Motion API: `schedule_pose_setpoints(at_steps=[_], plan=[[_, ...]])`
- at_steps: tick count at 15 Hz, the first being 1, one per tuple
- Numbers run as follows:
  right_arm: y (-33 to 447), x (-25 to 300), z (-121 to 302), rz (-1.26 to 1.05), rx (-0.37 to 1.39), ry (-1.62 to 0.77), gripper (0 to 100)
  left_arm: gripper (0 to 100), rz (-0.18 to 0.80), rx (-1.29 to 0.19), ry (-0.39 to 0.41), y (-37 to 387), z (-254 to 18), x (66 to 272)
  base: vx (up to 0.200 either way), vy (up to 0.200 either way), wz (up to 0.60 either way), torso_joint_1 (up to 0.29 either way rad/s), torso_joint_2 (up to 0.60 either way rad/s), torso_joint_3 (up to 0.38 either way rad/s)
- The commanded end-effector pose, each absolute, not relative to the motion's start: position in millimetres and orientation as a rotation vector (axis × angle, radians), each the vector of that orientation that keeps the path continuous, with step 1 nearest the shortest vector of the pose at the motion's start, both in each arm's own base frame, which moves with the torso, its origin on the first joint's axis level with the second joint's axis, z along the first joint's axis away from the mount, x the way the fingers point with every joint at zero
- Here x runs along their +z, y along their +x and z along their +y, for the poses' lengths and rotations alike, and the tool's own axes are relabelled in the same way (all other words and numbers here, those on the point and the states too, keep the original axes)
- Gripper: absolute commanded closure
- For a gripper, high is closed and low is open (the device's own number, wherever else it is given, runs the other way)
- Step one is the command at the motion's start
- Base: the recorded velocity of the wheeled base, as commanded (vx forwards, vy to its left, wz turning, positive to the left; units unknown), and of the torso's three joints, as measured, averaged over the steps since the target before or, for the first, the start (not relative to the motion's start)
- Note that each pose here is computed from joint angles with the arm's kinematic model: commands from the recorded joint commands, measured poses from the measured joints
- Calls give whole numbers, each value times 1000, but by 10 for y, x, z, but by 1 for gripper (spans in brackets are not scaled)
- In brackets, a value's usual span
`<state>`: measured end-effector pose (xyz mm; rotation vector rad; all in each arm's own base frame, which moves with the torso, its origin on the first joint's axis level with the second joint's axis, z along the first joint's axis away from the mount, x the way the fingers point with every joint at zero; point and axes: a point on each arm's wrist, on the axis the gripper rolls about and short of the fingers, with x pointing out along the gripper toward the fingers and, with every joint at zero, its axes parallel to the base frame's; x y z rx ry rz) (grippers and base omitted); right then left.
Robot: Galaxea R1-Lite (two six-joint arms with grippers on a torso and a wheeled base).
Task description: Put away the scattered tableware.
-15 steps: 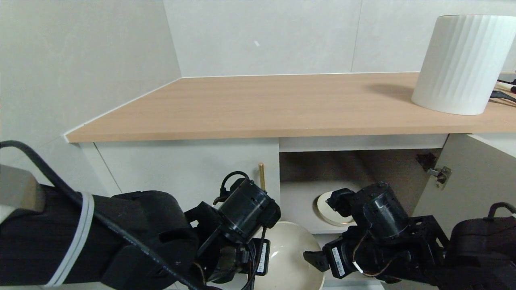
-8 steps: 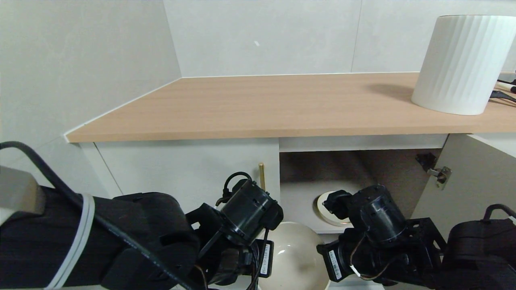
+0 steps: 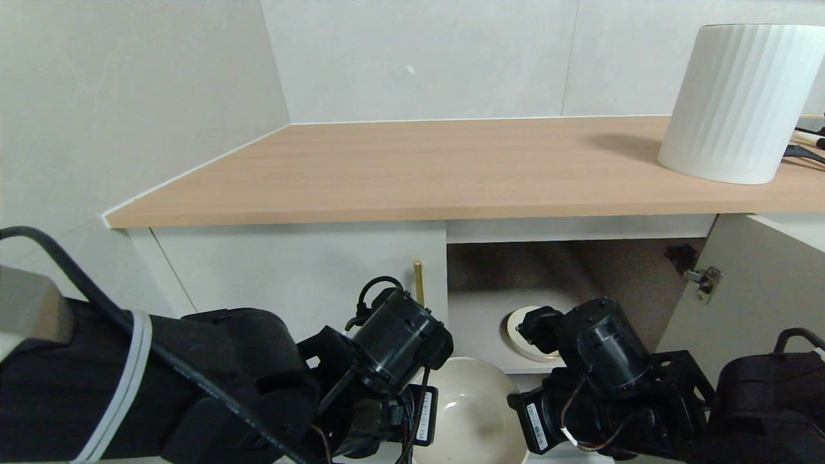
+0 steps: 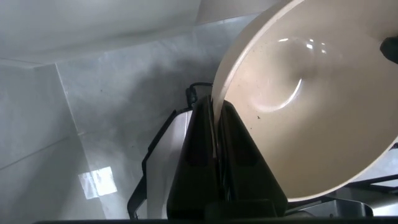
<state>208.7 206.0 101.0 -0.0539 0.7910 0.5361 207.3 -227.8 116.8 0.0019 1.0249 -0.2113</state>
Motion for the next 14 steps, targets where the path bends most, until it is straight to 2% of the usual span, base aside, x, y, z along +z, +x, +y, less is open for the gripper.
schedule_pose_setpoints(at_steps=[1,4,5,14], plan=[[2086,1011,2060,791,535,-55,100,100,1023,-209,4,2071,-2274,1172,0,0,0,0,0,0],[2085,1003,2059,793,535,-58,100,100,1026,-207,6,2067,-2268,1172,0,0,0,0,0,0],[2085,1003,2059,793,535,-58,100,0,1030,-205,9,2063,-2264,1169,0,0,0,0,0,0],[2081,895,2024,824,510,-105,100,0,1034,-206,14,2058,-2260,1161,0,0,0,0,0,0]])
